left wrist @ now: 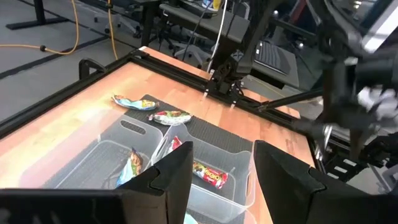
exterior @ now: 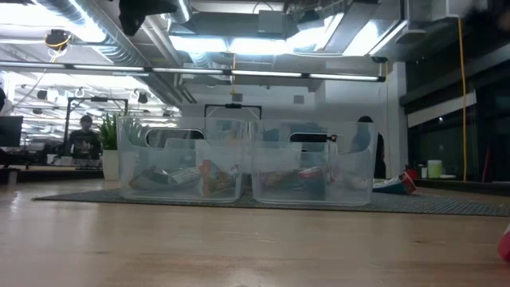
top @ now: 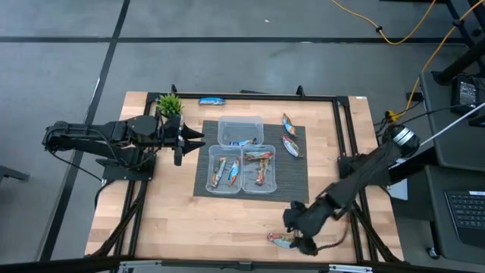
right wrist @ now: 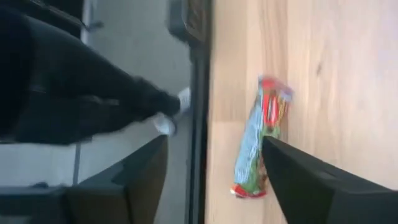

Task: Pick and place Granola Bars by type
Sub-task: Put the red granola bar into the bottom right transparent bin

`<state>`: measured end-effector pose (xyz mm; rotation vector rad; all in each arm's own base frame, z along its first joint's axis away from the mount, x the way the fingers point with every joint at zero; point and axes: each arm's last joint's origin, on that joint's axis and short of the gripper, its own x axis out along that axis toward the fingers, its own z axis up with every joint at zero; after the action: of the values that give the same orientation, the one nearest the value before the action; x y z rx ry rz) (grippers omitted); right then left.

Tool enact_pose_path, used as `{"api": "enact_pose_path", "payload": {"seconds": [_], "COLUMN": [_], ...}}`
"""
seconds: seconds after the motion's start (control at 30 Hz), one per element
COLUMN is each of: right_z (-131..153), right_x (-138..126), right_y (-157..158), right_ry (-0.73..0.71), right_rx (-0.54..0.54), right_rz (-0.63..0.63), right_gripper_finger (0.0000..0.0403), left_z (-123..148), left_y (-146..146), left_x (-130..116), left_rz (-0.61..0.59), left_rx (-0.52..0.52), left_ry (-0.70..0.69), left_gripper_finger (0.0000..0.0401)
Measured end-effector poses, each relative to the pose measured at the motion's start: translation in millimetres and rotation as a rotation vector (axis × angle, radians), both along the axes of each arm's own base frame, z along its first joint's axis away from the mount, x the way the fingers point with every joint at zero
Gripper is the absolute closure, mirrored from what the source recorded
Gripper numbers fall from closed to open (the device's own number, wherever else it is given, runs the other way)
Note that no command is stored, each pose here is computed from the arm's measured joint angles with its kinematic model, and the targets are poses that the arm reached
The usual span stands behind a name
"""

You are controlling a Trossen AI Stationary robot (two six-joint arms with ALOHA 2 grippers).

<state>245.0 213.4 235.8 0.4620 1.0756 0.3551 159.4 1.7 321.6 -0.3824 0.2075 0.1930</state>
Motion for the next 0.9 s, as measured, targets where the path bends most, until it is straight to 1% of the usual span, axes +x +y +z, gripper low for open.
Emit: {"api": "enact_pose_path", "payload": {"seconds": [0.07,0.17,0.23,0.3,0.4,0.53,0.7,0.8,0.9], "right_z": [-17.9,-42.3,-57.5,-72.6,-92.7,-107.1,-114.3,-115.5,-115.7], "right_x": [4.9,12.5,15.7,17.9,20.5,23.5,23.5,22.5,23.2], "right_y": [5.3,14.4,17.7,19.6,20.2,21.3,20.3,18.8,17.9], "right_ry": [0.071,0.160,0.222,0.283,0.334,0.375,0.396,0.382,0.381], "right_rx": [-0.011,0.017,0.016,0.004,-0.043,-0.064,-0.096,-0.134,-0.135], "right_rz": [-0.007,0.003,-0.032,-0.075,-0.151,-0.237,-0.307,-0.328,-0.329], "right_gripper_finger": [0.0112,0.0078,0.0063,0.0056,0.0056,0.0064,0.0072,0.0079,0.0090], "left_z": [0.1,0.0,0.1,0.0,0.0,-0.6,-0.6,-0.7,-0.7], "left_y": [0.0,0.2,0.6,0.7,0.7,0.7,0.6,0.6,0.7], "left_x": [-0.1,0.0,-0.1,-0.1,-0.1,-0.3,-0.3,-0.3,-0.3], "left_rz": [0.002,0.017,0.034,0.035,0.038,0.041,0.046,0.044,0.042], "left_rx": [-0.009,-0.036,-0.044,-0.045,-0.057,-0.072,-0.089,-0.083,-0.070], "left_ry": [-0.002,-0.006,-0.009,-0.008,-0.010,-0.006,-0.009,-0.007,-0.005], "left_gripper_finger": [0.0238,0.0238,0.0238,0.0238,0.0238,0.0238,0.0238,0.0238,0.0238]}}
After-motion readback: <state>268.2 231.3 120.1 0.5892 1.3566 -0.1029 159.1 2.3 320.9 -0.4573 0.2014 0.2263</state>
